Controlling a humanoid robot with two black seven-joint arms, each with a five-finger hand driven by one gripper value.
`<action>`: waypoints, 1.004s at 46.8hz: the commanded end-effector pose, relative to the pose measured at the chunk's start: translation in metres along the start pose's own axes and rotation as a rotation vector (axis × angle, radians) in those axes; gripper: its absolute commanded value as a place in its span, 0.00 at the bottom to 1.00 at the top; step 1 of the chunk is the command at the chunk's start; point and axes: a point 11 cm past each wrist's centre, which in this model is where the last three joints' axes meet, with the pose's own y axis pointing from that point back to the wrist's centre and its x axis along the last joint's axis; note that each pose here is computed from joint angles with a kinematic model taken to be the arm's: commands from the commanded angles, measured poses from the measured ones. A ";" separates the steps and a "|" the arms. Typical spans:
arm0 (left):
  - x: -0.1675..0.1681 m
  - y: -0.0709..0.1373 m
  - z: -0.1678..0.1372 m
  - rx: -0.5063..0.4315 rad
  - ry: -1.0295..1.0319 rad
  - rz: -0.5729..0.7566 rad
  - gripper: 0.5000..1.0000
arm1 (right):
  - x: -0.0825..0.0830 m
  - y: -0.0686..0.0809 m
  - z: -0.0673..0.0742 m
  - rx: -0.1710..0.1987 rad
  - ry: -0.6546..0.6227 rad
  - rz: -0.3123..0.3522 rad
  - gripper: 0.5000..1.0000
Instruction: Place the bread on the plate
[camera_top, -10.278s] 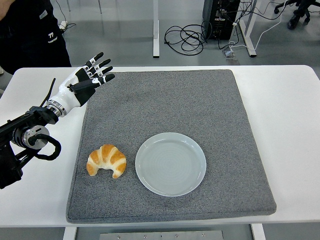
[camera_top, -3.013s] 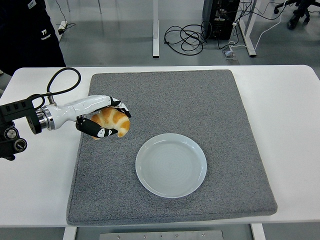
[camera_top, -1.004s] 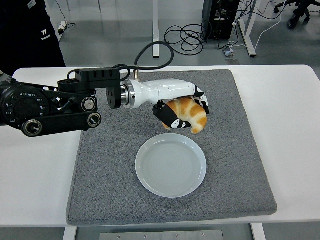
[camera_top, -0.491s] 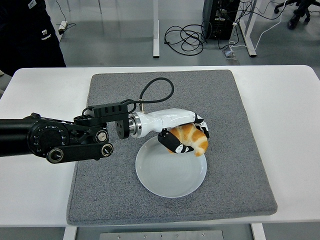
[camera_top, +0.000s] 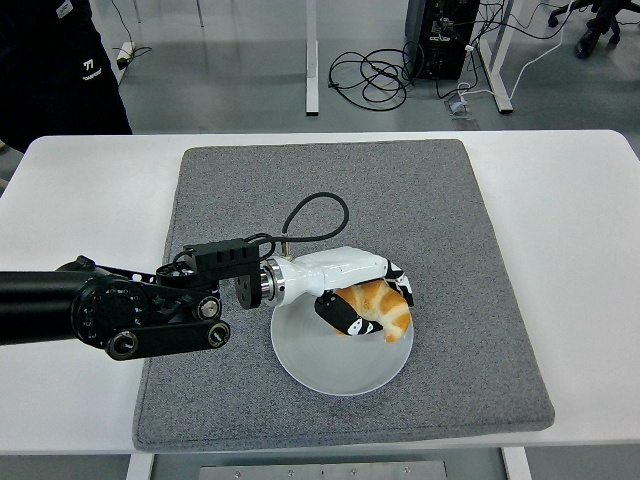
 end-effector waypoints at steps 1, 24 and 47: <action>-0.002 0.001 -0.002 0.004 0.001 -0.002 0.00 | 0.001 0.000 0.000 -0.001 0.000 0.002 1.00; -0.010 0.016 -0.019 0.040 0.028 0.002 0.00 | 0.000 -0.001 -0.003 0.004 0.001 0.001 1.00; -0.013 0.021 -0.018 0.044 0.072 0.000 0.62 | 0.000 0.000 -0.003 0.006 0.000 -0.001 1.00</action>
